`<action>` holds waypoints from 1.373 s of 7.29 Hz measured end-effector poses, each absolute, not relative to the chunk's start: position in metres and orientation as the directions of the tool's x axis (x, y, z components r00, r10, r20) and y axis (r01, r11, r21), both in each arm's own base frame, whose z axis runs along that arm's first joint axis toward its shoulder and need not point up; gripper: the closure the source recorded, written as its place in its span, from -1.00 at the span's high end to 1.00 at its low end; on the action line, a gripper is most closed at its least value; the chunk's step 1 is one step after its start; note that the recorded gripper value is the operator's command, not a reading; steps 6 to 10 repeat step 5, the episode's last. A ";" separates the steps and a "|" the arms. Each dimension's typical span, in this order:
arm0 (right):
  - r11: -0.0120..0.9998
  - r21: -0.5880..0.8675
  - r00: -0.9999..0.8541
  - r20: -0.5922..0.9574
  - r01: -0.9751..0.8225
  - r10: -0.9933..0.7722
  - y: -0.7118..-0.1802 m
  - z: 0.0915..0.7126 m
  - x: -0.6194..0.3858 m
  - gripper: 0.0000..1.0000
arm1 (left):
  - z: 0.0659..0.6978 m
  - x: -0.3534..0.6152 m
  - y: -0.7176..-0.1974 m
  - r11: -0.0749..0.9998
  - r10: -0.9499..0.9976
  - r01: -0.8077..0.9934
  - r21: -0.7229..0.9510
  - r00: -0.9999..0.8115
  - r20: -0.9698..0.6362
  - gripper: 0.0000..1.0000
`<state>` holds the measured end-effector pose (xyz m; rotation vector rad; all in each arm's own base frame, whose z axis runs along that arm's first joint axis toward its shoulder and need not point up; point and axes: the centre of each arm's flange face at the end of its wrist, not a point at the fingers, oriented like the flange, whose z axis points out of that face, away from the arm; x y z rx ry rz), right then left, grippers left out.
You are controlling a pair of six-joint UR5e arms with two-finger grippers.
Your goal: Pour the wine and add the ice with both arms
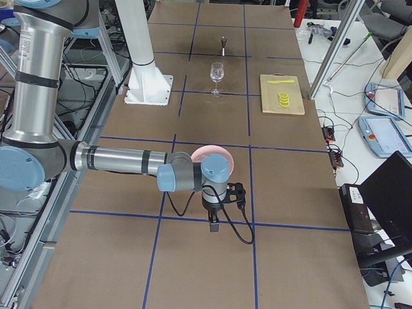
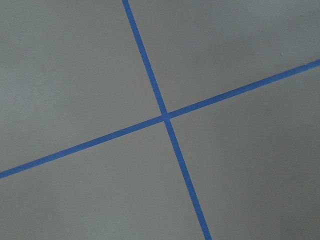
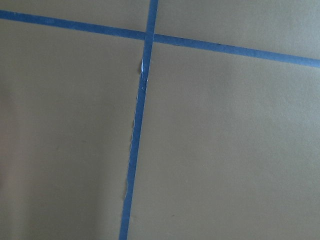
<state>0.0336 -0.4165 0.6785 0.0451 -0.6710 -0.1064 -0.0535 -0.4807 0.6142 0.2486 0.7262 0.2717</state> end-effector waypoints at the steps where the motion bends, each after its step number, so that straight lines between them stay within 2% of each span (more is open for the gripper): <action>1: 0.994 0.076 0.779 0.617 0.085 -0.114 -0.413 0.681 0.034 1.00 | 0.614 -0.054 -0.481 0.936 0.326 -0.156 0.314 0.716 -0.618 1.00; 10: 0.993 0.079 0.777 0.620 0.082 -0.114 -0.412 0.679 0.035 1.00 | 0.614 -0.055 -0.481 0.936 0.326 -0.155 0.316 0.719 -0.614 1.00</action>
